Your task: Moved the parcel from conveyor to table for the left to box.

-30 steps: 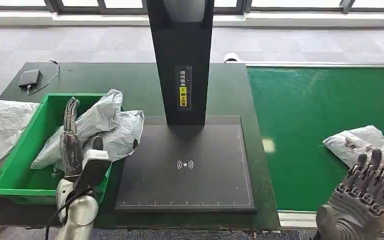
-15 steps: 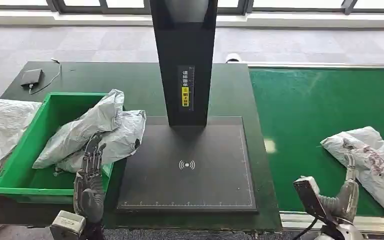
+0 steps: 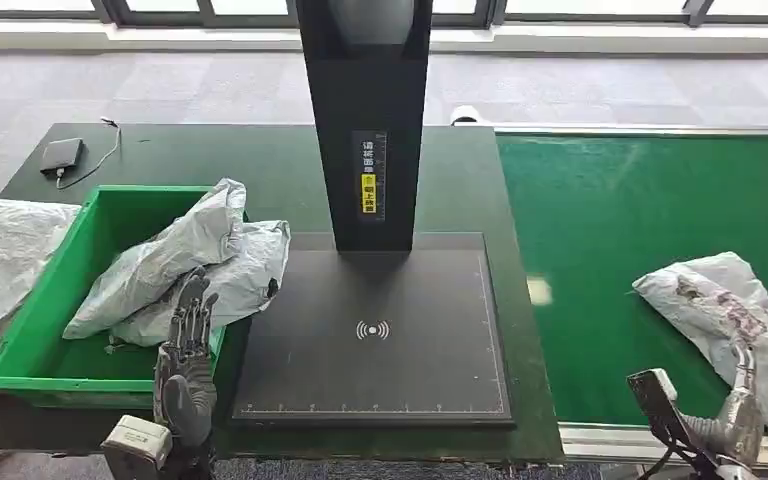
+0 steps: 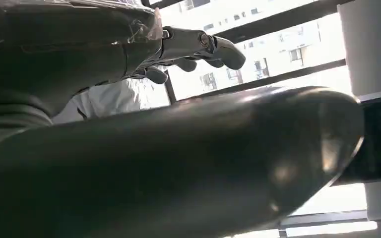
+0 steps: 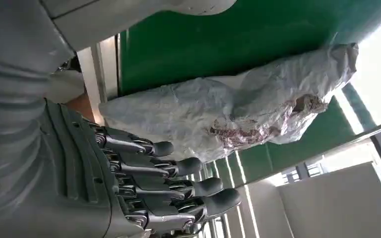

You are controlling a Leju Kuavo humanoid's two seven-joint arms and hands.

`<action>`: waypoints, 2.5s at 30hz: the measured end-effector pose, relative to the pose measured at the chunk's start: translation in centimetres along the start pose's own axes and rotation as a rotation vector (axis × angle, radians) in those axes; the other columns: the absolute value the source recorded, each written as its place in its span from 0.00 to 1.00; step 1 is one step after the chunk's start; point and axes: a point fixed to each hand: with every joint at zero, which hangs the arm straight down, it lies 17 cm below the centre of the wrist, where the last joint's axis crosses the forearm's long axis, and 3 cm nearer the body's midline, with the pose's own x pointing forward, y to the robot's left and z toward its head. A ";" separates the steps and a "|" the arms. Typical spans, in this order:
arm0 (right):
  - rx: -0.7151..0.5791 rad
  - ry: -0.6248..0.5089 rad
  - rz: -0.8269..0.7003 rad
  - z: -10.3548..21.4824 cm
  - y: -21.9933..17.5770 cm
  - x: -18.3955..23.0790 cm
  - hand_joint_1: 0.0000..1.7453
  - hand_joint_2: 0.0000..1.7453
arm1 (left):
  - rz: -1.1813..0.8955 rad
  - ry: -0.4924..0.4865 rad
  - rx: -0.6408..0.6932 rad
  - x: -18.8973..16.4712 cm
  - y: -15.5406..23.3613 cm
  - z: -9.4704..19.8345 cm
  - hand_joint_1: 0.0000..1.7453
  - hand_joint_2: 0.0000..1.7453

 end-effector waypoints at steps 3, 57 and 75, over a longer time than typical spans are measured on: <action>0.015 0.022 0.010 0.0 0.3 -0.8 0.00 1.00 | 0.012 0.009 -0.006 -0.2 -0.2 0.1 0.00 0.00; 0.403 0.373 0.299 -11.9 3.2 -3.1 0.00 1.00 | -0.010 0.100 0.167 -2.4 2.8 3.5 0.00 0.00; 0.538 0.370 0.293 -6.2 8.1 -6.3 1.00 1.00 | -0.015 0.117 0.102 -2.1 1.9 2.8 0.00 0.00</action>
